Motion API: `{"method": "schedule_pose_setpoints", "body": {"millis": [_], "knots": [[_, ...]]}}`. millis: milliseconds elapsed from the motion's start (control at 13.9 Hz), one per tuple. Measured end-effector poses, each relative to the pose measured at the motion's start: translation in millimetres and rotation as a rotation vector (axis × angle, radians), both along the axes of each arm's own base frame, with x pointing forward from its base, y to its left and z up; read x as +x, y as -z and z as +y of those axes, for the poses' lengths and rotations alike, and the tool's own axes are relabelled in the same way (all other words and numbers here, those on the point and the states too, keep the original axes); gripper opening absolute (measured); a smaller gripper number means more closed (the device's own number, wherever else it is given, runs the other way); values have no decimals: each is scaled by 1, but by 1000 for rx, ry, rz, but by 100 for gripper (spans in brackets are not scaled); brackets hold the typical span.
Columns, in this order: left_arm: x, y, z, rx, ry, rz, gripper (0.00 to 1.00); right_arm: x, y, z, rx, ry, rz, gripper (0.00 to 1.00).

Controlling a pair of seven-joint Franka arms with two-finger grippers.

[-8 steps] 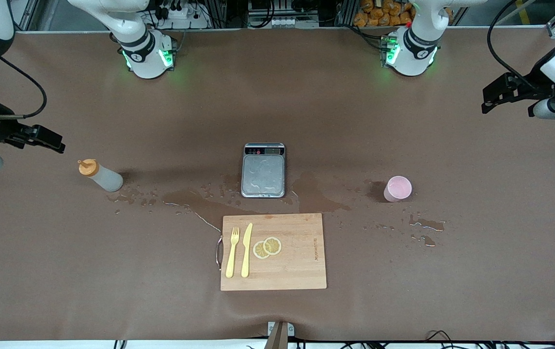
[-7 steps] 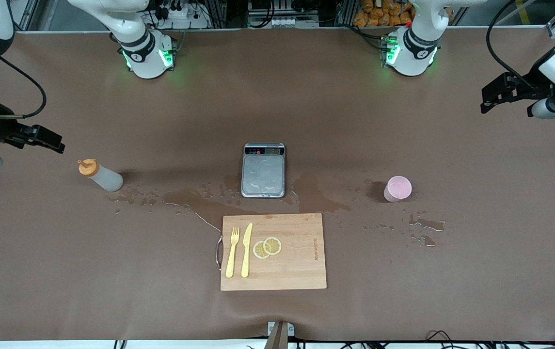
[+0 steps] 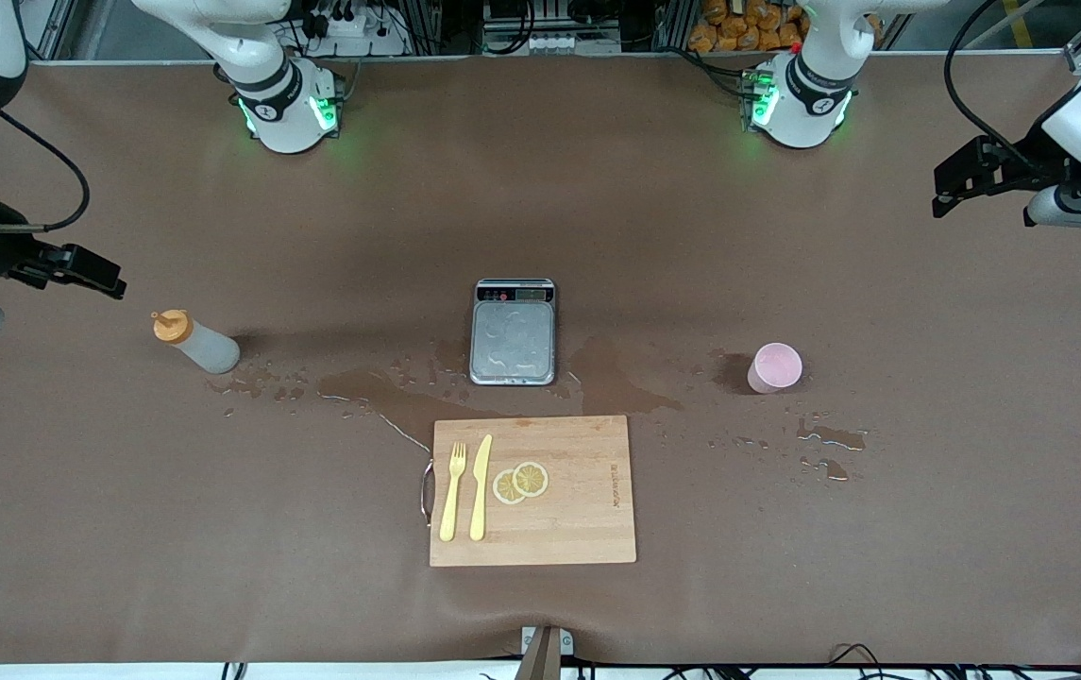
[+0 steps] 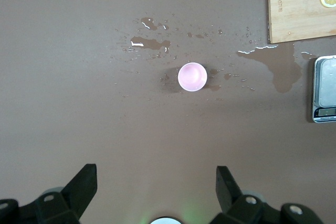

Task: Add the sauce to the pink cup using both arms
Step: 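Move the left gripper to the cup while the right gripper nears the bottle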

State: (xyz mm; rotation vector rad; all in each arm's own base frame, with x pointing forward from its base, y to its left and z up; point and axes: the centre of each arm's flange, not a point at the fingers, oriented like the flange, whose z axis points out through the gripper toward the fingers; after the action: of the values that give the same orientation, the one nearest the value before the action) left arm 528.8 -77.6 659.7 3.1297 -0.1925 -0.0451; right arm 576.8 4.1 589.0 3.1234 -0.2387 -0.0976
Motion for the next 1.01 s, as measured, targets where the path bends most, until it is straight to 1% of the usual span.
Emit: {"method": "schedule_pose_setpoints", "body": {"millis": [288,575,791,1007], "knots": [[6,7,8,0,-15,10,100,0,0,-19,-3,81,1,100],[16,24,2,0,-5,31,100,2,12,-53,11,151,23,100],[16,25,0,0,-1,32,100,2,18,-83,80,219,31,100],[16,24,1,0,-3,32,100,-3,18,-114,155,292,25,100]]}}
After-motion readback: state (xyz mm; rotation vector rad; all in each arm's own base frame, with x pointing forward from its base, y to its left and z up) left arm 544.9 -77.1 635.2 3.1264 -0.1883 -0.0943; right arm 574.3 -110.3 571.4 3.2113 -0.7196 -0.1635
